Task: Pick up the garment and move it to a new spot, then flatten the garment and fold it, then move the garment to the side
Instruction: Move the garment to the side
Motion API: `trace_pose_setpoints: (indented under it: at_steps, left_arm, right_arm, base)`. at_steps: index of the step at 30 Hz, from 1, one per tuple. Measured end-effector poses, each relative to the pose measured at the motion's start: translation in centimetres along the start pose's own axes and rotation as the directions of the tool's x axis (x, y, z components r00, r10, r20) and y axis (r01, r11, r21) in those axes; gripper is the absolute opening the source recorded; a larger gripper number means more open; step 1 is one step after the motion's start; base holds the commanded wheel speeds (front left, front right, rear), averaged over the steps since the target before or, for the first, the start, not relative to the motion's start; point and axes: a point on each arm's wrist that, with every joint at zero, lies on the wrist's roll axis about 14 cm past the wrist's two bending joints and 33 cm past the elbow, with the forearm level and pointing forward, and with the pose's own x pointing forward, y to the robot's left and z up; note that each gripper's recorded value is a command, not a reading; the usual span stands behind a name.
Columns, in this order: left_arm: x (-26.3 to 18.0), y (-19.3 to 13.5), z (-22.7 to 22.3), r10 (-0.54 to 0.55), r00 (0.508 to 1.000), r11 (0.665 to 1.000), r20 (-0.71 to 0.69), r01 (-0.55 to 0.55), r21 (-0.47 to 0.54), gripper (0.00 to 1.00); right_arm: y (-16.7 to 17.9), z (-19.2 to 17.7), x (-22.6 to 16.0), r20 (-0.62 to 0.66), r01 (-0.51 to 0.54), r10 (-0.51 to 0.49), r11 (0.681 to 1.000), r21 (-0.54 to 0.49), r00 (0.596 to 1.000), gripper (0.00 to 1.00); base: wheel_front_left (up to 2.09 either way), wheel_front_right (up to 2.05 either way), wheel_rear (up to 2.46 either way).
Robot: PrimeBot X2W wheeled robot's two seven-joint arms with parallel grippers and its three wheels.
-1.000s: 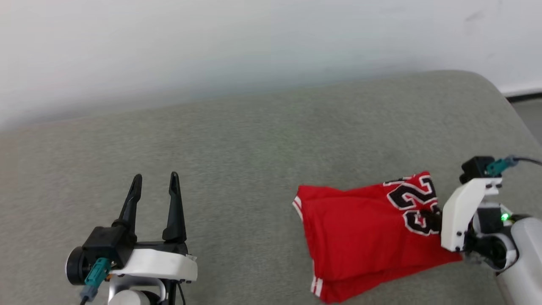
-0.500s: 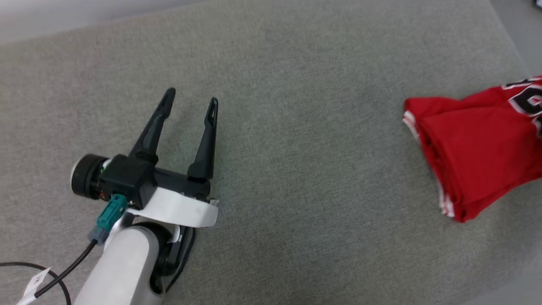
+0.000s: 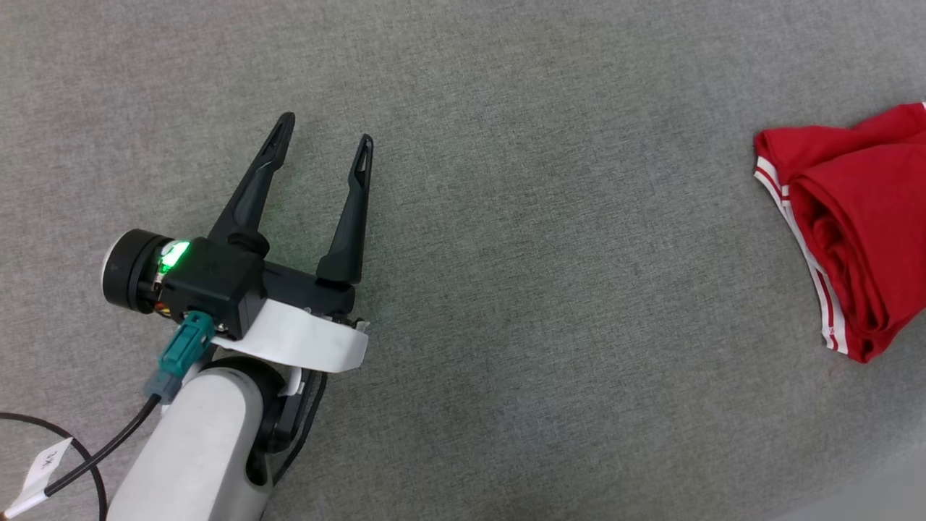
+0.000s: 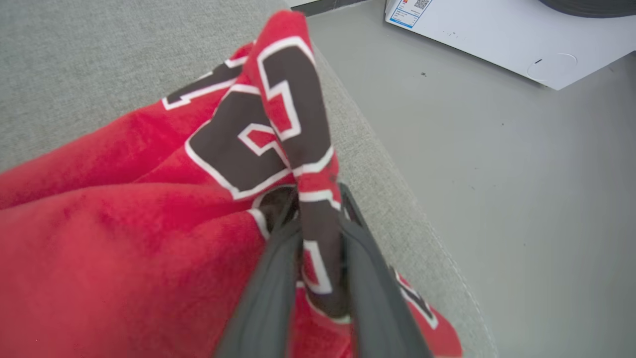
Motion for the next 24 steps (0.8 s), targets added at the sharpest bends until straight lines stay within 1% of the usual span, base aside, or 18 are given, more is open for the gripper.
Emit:
trace_pose_setpoints:
  at_steps: [6,9,14,17,19,24]
  left_arm:
    - [-0.2,-0.1,1.0,0.003,1.0,1.0,0.016,-0.003,0.011,1.0]
    - [-0.7,-0.5,1.4,0.008,1.0,1.0,0.019,-0.009,0.008,1.0]
    - [-2.3,-1.2,2.6,0.033,0.999,0.999,0.029,-0.033,-0.001,1.0]
    - [-3.6,-2.0,3.3,0.051,0.998,0.998,0.029,-0.051,-0.024,1.0]
    - [-4.6,-2.0,3.7,0.071,0.997,0.997,0.028,-0.071,-0.021,1.0]
    - [-7.2,-1.9,4.9,0.135,0.99,0.991,0.032,-0.135,-0.018,1.0]
  right_arm:
    - [-1.1,-0.4,-0.8,0.0,0.025,-0.025,1.0,0.017,1.0,1.0]
    - [-1.7,0.9,-1.6,0.06,0.027,-0.028,1.0,0.014,0.998,1.0]
    - [-2.4,2.3,-3.8,0.153,0.014,-0.01,1.0,-0.023,0.988,1.0]
    - [-1.6,2.9,-5.2,0.21,-0.021,0.027,0.999,-0.029,0.977,1.0]
    - [-0.7,3.3,-6.2,0.245,-0.054,0.062,0.998,-0.039,0.968,1.0]
    - [3.0,3.7,-9.0,0.334,-0.162,0.174,0.985,-0.064,0.926,1.0]
  base:
    - [0.0,0.0,0.0]
    - [0.0,0.0,0.0]
    - [0.0,0.0,0.0]
    - [0.0,0.0,0.0]
    - [0.0,0.0,0.0]
    - [0.0,0.0,0.0]
